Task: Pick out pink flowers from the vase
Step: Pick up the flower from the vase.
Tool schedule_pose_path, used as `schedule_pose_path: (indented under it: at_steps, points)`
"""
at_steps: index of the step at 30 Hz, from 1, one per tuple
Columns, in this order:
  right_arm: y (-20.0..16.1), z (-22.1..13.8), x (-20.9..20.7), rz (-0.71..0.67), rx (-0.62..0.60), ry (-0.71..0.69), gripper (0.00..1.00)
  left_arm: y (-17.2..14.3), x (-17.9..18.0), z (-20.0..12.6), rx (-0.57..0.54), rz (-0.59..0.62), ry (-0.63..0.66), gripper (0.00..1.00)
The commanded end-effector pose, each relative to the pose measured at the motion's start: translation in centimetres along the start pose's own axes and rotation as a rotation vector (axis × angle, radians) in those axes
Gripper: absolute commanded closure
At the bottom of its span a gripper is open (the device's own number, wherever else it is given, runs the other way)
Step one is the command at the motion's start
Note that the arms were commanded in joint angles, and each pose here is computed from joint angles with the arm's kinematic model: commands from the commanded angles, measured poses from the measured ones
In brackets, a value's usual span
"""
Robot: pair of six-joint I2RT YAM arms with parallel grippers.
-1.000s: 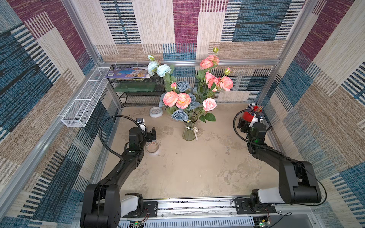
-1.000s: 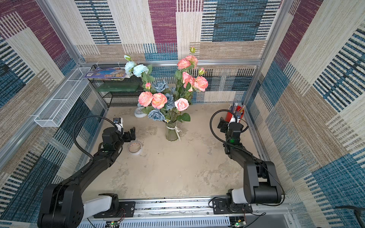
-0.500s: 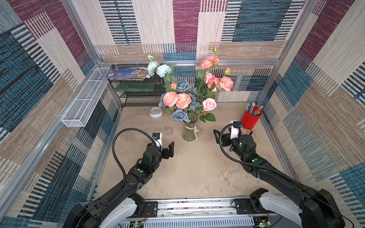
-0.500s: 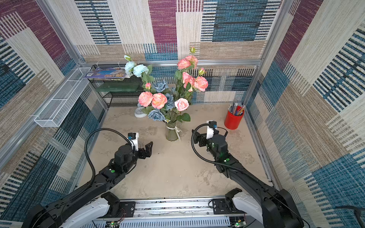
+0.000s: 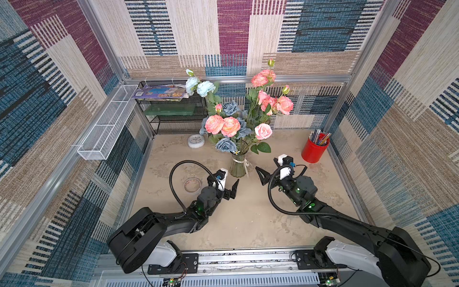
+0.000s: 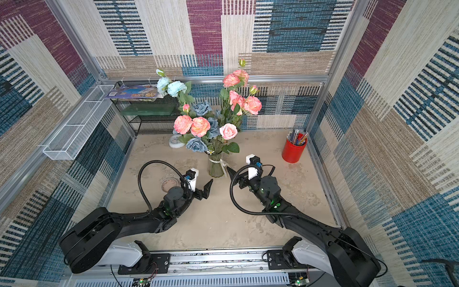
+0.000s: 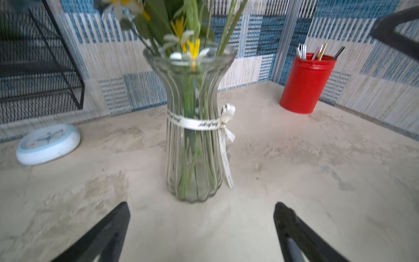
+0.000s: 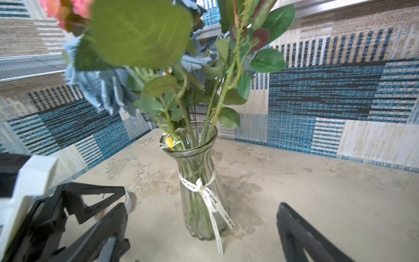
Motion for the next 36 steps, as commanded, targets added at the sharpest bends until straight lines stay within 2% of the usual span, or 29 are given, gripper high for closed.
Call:
schedule_pose_path:
  at_steps: [1,6,12,17,26,36]
  points:
    - [1.3,1.5,0.3,-0.022,-0.068,-0.01,0.01,3.7,0.5,1.5,-0.159,0.049,0.049,0.03]
    - [0.6,4.3,0.2,-0.052,-0.049,-0.017,0.03,3.8,0.2,3.8,-0.188,0.063,0.074,0.02]
    - [0.6,6.6,0.3,-0.057,-0.066,-0.022,0.07,3.1,0.6,3.8,-0.164,0.049,0.109,0.02]
    - [0.3,8.8,0.3,-0.073,-0.039,-0.011,0.23,2.7,0.8,3.5,-0.151,0.035,0.12,0.02]
    - [0.9,10.2,0.0,-0.06,-0.054,0.009,0.37,2.6,0.7,3.0,-0.154,0.023,0.1,0.02]
    - [1.3,10.1,2.1,-0.053,-0.071,0.105,0.37,1.7,0.6,2.9,-0.131,0.012,0.097,0.02]
Point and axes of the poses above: each gripper's point midway between its finger pads, its own z axis out along the fingers, its own x axis along the line the jaws close on, y = z × x, the point moved 3 cm from there along -z, back along the fingers, and after that the axes turned 12 degrees about z, right-handed, at the moved point
